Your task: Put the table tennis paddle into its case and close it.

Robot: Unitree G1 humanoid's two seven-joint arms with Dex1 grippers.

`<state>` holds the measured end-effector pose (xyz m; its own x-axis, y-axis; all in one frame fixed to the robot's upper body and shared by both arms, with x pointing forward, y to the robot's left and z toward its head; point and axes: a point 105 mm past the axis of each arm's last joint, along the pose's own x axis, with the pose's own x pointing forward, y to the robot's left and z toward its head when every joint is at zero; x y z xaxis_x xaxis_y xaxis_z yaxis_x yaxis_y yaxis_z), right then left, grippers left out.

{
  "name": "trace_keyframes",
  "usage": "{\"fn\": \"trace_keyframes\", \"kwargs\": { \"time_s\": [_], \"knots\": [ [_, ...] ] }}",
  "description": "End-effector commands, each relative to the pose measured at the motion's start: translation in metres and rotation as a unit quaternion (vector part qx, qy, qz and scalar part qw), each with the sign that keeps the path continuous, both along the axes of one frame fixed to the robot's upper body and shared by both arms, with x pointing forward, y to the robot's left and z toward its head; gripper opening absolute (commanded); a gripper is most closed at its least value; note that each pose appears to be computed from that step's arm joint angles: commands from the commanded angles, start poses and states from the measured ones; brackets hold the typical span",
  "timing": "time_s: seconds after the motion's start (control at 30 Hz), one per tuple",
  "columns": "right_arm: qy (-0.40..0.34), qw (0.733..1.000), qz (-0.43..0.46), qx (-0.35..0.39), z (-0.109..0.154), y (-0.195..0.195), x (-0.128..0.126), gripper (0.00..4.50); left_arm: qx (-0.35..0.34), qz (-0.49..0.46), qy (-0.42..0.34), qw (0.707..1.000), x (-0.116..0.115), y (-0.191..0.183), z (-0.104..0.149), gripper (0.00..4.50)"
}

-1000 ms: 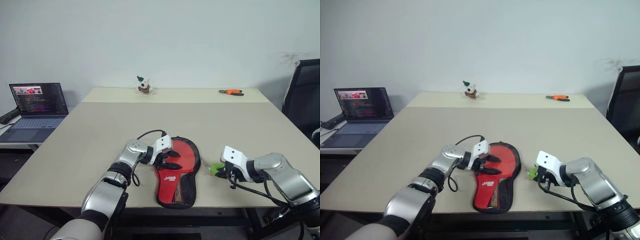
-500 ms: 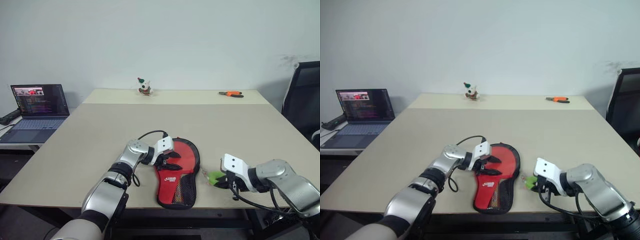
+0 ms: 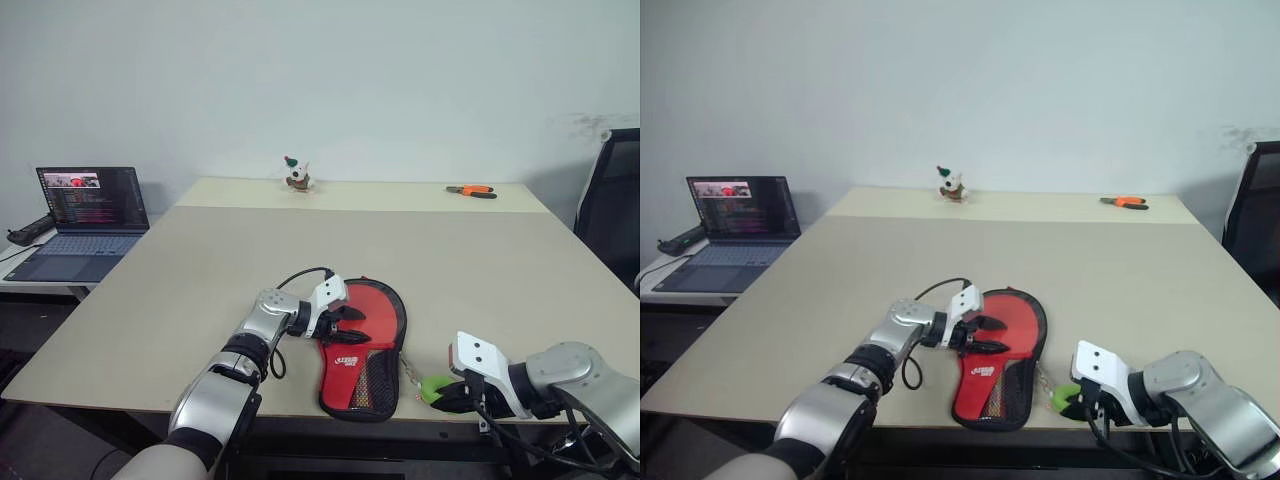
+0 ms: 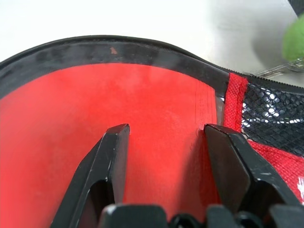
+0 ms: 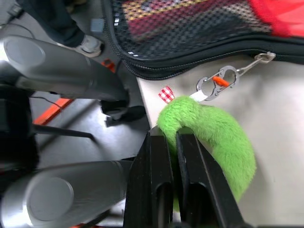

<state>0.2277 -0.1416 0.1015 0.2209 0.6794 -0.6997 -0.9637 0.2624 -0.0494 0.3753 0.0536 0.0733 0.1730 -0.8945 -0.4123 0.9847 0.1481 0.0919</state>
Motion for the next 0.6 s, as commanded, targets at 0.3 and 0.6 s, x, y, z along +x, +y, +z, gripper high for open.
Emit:
{"fn": "trace_keyframes", "kwargs": {
  "time_s": [0.3,0.6],
  "knots": [
    [0.07,0.994,0.089,0.013,0.007,0.012,-0.053,0.05,0.072,0.023,0.091,0.993,-0.023,0.014,-0.06,2.71],
    [0.095,0.987,0.116,0.055,0.002,0.042,-0.076,0.05,0.071,0.025,0.082,0.994,-0.019,0.005,-0.056,2.71]
  ]
}}
